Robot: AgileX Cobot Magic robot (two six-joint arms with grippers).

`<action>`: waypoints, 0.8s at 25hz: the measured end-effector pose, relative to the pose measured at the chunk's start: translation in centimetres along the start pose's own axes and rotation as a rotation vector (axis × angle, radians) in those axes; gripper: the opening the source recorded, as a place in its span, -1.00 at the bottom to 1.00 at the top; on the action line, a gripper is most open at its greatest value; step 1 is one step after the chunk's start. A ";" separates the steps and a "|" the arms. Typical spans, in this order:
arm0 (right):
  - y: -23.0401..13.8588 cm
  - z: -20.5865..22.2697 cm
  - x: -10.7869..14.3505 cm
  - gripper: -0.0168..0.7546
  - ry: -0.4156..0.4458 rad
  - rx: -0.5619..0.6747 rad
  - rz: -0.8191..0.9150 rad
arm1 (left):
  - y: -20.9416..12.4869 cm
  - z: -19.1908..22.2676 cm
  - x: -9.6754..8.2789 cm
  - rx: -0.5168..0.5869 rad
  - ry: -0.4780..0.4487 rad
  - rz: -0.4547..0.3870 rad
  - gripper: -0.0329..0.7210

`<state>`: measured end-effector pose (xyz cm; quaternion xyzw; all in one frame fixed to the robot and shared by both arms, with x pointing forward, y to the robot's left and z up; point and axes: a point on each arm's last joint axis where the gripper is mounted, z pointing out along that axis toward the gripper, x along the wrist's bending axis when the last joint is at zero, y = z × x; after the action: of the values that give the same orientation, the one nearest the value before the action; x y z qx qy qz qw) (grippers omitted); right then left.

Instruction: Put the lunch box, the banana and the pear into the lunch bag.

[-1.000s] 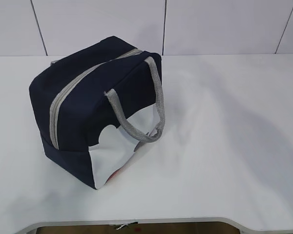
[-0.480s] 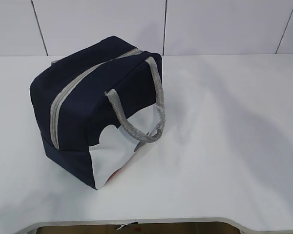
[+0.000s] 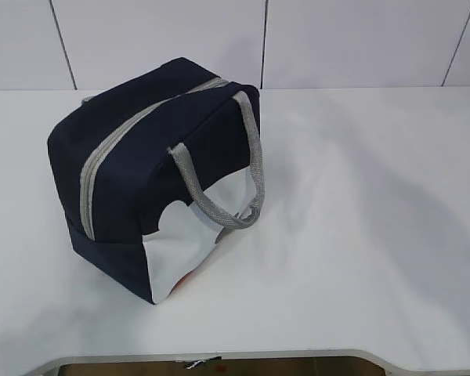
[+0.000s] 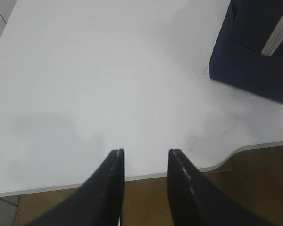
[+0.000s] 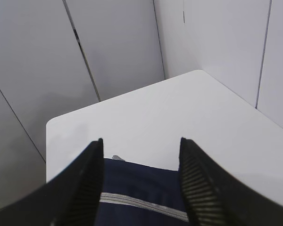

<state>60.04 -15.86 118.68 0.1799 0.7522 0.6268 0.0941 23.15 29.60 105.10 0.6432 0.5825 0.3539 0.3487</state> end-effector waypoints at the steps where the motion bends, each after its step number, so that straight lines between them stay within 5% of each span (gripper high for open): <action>1: 0.0 0.0 0.0 0.14 0.000 0.000 0.000 | 0.0 0.0 0.0 0.000 0.000 0.000 -0.28; 20: -0.4 0.2 -0.5 0.14 -0.013 0.003 0.054 | 0.0 0.0 0.0 0.000 0.000 0.000 -0.28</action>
<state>60.54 -15.93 118.21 0.2041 0.7476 0.6267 0.0817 23.15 29.60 105.10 0.6432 0.5825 0.3539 0.3487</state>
